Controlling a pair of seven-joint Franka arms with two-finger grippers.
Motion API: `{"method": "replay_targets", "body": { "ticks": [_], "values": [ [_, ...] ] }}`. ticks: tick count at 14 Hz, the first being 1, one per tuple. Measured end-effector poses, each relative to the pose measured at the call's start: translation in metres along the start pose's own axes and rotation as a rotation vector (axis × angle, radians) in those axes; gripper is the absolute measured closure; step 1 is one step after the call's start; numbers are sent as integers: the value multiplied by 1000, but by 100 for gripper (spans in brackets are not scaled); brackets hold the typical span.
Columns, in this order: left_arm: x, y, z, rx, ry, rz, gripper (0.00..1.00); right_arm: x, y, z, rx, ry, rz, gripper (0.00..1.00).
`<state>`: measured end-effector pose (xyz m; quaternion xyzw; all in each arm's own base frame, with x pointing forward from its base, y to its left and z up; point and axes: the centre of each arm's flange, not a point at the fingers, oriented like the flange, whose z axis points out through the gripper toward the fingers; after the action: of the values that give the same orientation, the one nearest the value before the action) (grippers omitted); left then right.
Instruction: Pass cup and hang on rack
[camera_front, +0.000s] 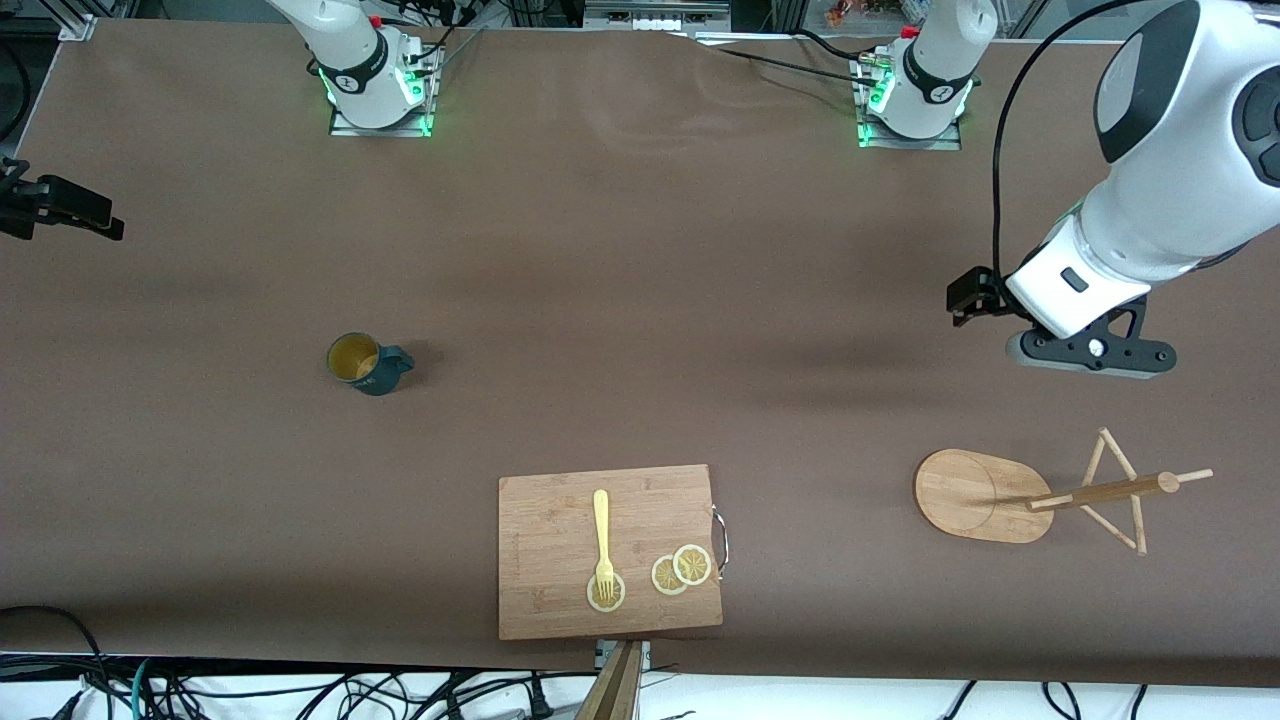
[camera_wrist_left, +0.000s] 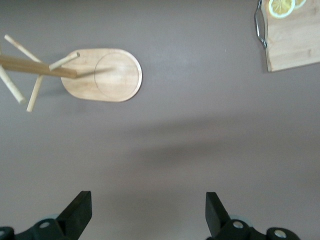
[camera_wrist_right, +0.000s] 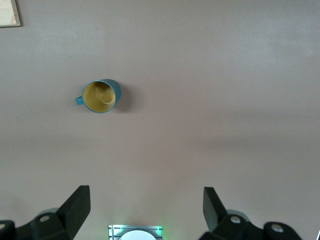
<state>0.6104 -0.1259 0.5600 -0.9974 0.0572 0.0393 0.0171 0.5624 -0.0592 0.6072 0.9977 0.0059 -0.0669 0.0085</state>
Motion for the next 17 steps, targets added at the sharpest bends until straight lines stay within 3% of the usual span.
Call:
{"method": "replay_targets", "body": {
  "ticks": [4, 8, 17],
  "values": [
    [-21, -4, 5, 0, 68, 17, 0, 0, 0, 0, 0, 0, 0, 0],
    [-47, -22, 6, 6, 60, 21, 0, 0, 0, 0, 0, 0, 0, 0],
    [-58, -25, -21, 6, 82, 16, 0, 0, 0, 0, 0, 0, -1, 0]
  ]
}}
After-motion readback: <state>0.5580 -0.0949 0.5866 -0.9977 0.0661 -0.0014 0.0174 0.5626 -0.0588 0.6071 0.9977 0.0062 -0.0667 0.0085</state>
